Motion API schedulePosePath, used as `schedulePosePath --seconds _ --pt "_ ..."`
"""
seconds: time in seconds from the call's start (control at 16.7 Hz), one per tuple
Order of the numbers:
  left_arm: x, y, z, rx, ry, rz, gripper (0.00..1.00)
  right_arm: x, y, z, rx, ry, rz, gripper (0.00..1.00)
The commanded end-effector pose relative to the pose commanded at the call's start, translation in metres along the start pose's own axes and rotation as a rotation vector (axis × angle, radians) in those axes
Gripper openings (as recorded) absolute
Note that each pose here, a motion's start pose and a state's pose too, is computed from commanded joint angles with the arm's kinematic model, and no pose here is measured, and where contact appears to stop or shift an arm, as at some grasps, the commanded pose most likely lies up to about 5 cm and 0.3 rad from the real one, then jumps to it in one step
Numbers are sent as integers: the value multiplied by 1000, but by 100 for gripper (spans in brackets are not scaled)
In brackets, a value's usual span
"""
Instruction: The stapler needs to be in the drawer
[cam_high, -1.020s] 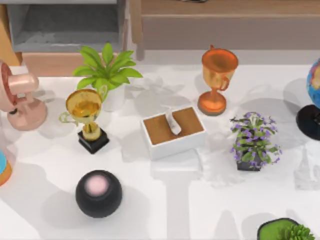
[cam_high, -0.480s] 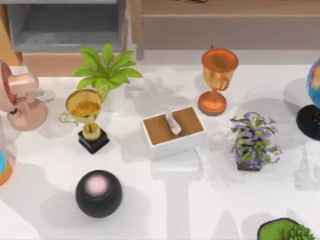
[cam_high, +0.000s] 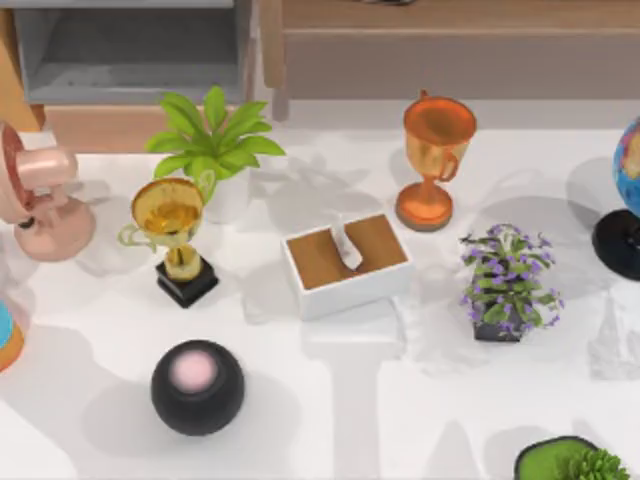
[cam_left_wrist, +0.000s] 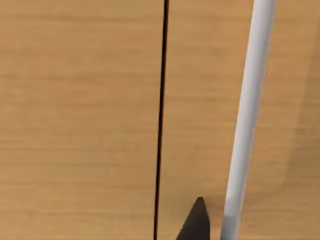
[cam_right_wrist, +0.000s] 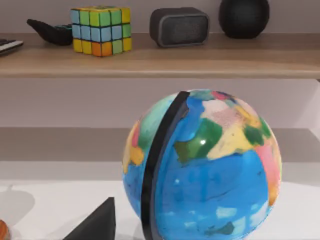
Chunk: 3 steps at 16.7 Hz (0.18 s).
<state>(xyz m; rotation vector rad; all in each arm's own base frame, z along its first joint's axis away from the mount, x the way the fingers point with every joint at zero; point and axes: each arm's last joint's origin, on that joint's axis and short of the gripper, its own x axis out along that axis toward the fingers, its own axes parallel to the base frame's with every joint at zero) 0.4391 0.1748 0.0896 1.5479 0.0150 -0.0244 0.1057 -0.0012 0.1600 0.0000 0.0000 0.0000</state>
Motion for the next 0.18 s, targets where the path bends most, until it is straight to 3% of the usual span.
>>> schedulePosePath --seconds 0.18 --pt "0 0 0 0 0 0 100 0 0 0 0 0 0 100"
